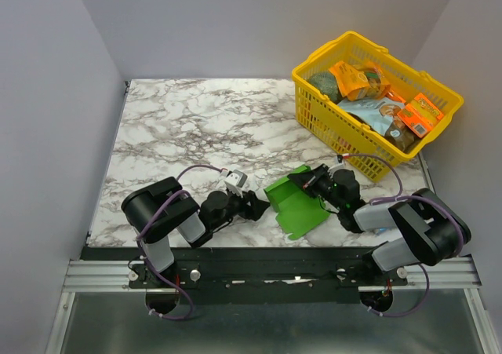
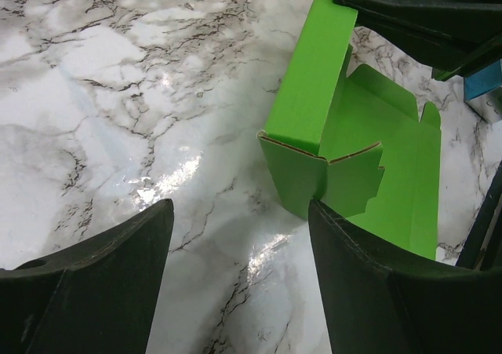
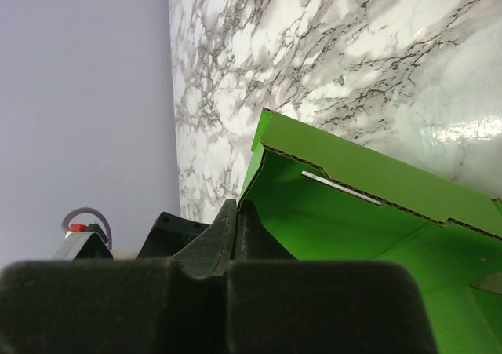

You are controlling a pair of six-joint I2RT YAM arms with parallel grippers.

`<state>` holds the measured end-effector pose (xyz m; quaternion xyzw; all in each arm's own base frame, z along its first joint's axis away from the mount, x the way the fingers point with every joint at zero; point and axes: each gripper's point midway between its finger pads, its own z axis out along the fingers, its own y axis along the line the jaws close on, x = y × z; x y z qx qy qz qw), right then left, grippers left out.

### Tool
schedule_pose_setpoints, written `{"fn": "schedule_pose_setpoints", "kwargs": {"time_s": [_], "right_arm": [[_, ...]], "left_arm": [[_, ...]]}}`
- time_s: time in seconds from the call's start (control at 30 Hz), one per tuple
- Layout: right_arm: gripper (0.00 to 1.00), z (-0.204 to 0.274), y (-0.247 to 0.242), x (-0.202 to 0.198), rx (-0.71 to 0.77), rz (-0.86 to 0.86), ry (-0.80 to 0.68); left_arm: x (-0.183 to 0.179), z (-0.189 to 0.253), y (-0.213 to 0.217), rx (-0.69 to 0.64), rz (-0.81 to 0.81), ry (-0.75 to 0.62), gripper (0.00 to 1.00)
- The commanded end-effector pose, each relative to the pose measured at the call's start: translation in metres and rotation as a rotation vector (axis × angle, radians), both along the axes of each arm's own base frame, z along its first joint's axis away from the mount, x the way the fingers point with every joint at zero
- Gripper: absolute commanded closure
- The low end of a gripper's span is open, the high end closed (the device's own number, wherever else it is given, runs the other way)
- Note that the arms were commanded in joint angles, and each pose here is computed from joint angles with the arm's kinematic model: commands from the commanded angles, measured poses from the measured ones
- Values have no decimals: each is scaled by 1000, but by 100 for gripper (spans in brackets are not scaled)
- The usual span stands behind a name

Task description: Fold the paper box

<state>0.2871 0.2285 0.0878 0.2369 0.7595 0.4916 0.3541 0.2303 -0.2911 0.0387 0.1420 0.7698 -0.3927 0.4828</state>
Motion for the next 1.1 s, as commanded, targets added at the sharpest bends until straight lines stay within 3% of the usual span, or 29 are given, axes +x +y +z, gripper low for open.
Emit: {"fn": "schedule_pose_setpoints", "kwargs": {"time_s": [0.0,1.07], "right_arm": [[100,-14,-9,-4,-65,-12,8],[99,-13,-8,-3,-65,-11,12]], "left_arm": [[19,41,-4,-122,74,-97,20],[10,69,-8,-211,37,-156,16]]}}
